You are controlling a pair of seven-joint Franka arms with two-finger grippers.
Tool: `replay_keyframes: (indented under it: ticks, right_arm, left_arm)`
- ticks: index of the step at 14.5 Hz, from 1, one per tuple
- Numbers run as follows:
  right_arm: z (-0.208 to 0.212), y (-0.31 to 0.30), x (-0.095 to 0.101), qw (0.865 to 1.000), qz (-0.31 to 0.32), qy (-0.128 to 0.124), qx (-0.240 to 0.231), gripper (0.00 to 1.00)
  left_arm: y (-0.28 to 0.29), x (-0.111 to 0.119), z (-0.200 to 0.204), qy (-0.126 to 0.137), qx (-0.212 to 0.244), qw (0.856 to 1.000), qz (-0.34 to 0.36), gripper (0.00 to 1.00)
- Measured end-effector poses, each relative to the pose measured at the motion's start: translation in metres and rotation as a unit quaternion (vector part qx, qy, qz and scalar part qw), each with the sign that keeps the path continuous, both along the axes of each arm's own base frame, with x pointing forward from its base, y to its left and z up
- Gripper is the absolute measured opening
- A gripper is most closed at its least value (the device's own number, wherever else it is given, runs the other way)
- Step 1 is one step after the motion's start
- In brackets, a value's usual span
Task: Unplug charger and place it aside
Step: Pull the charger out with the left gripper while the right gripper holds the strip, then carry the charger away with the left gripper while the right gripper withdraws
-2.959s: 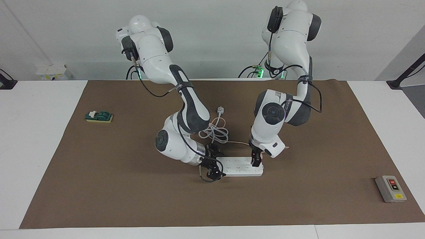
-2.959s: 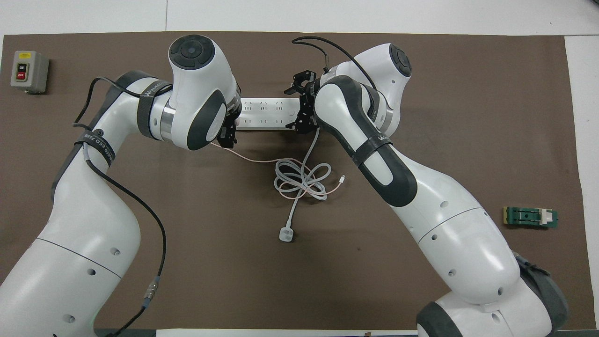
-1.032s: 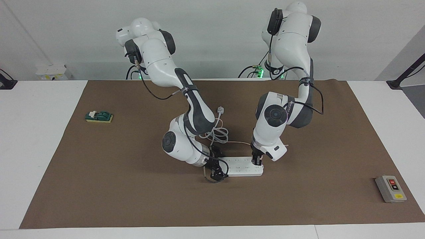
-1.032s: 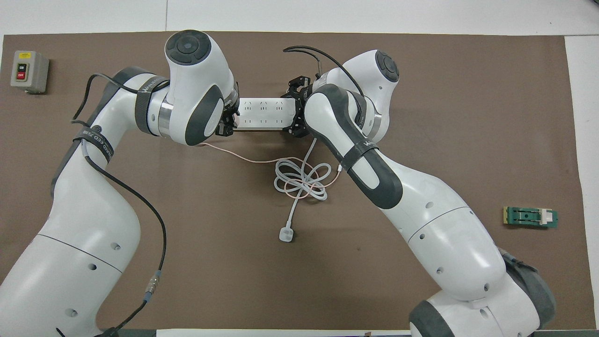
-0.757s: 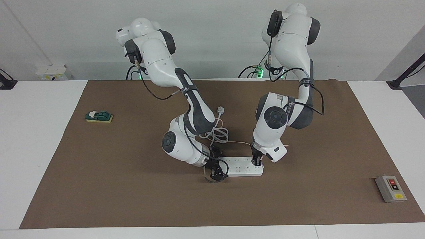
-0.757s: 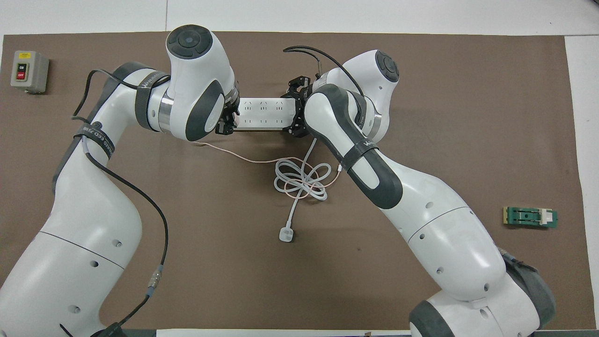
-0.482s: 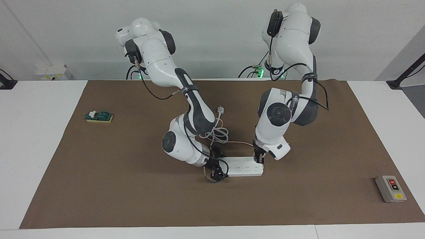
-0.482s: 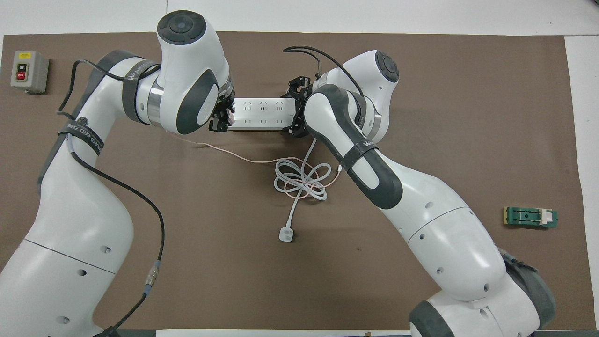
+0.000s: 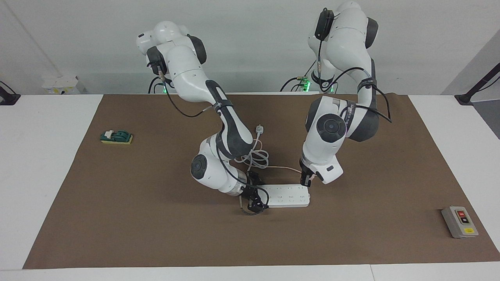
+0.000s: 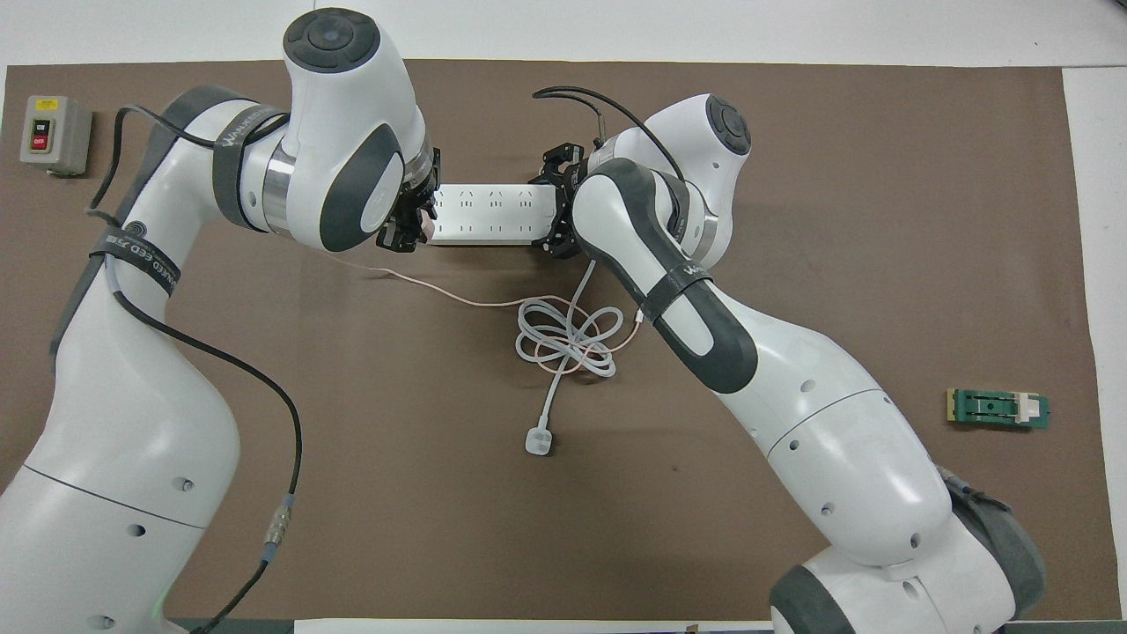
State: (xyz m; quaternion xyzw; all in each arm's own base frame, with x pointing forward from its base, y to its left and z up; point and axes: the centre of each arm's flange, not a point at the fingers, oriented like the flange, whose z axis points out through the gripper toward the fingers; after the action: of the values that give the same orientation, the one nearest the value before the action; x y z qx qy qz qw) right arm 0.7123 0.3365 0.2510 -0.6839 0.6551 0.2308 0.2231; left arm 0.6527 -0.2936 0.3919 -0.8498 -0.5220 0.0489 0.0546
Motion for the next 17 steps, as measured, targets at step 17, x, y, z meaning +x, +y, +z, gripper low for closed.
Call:
replay_keyframes:
  ticks: [17]
  right_arm:
    - [0.119, -0.074, 0.018, 1.000, -0.001, -0.028, -0.006, 1.00]
  left_arm:
    - [0.076, -0.018, 0.063, 0.009, -0.044, 0.943, -0.330, 0.31]
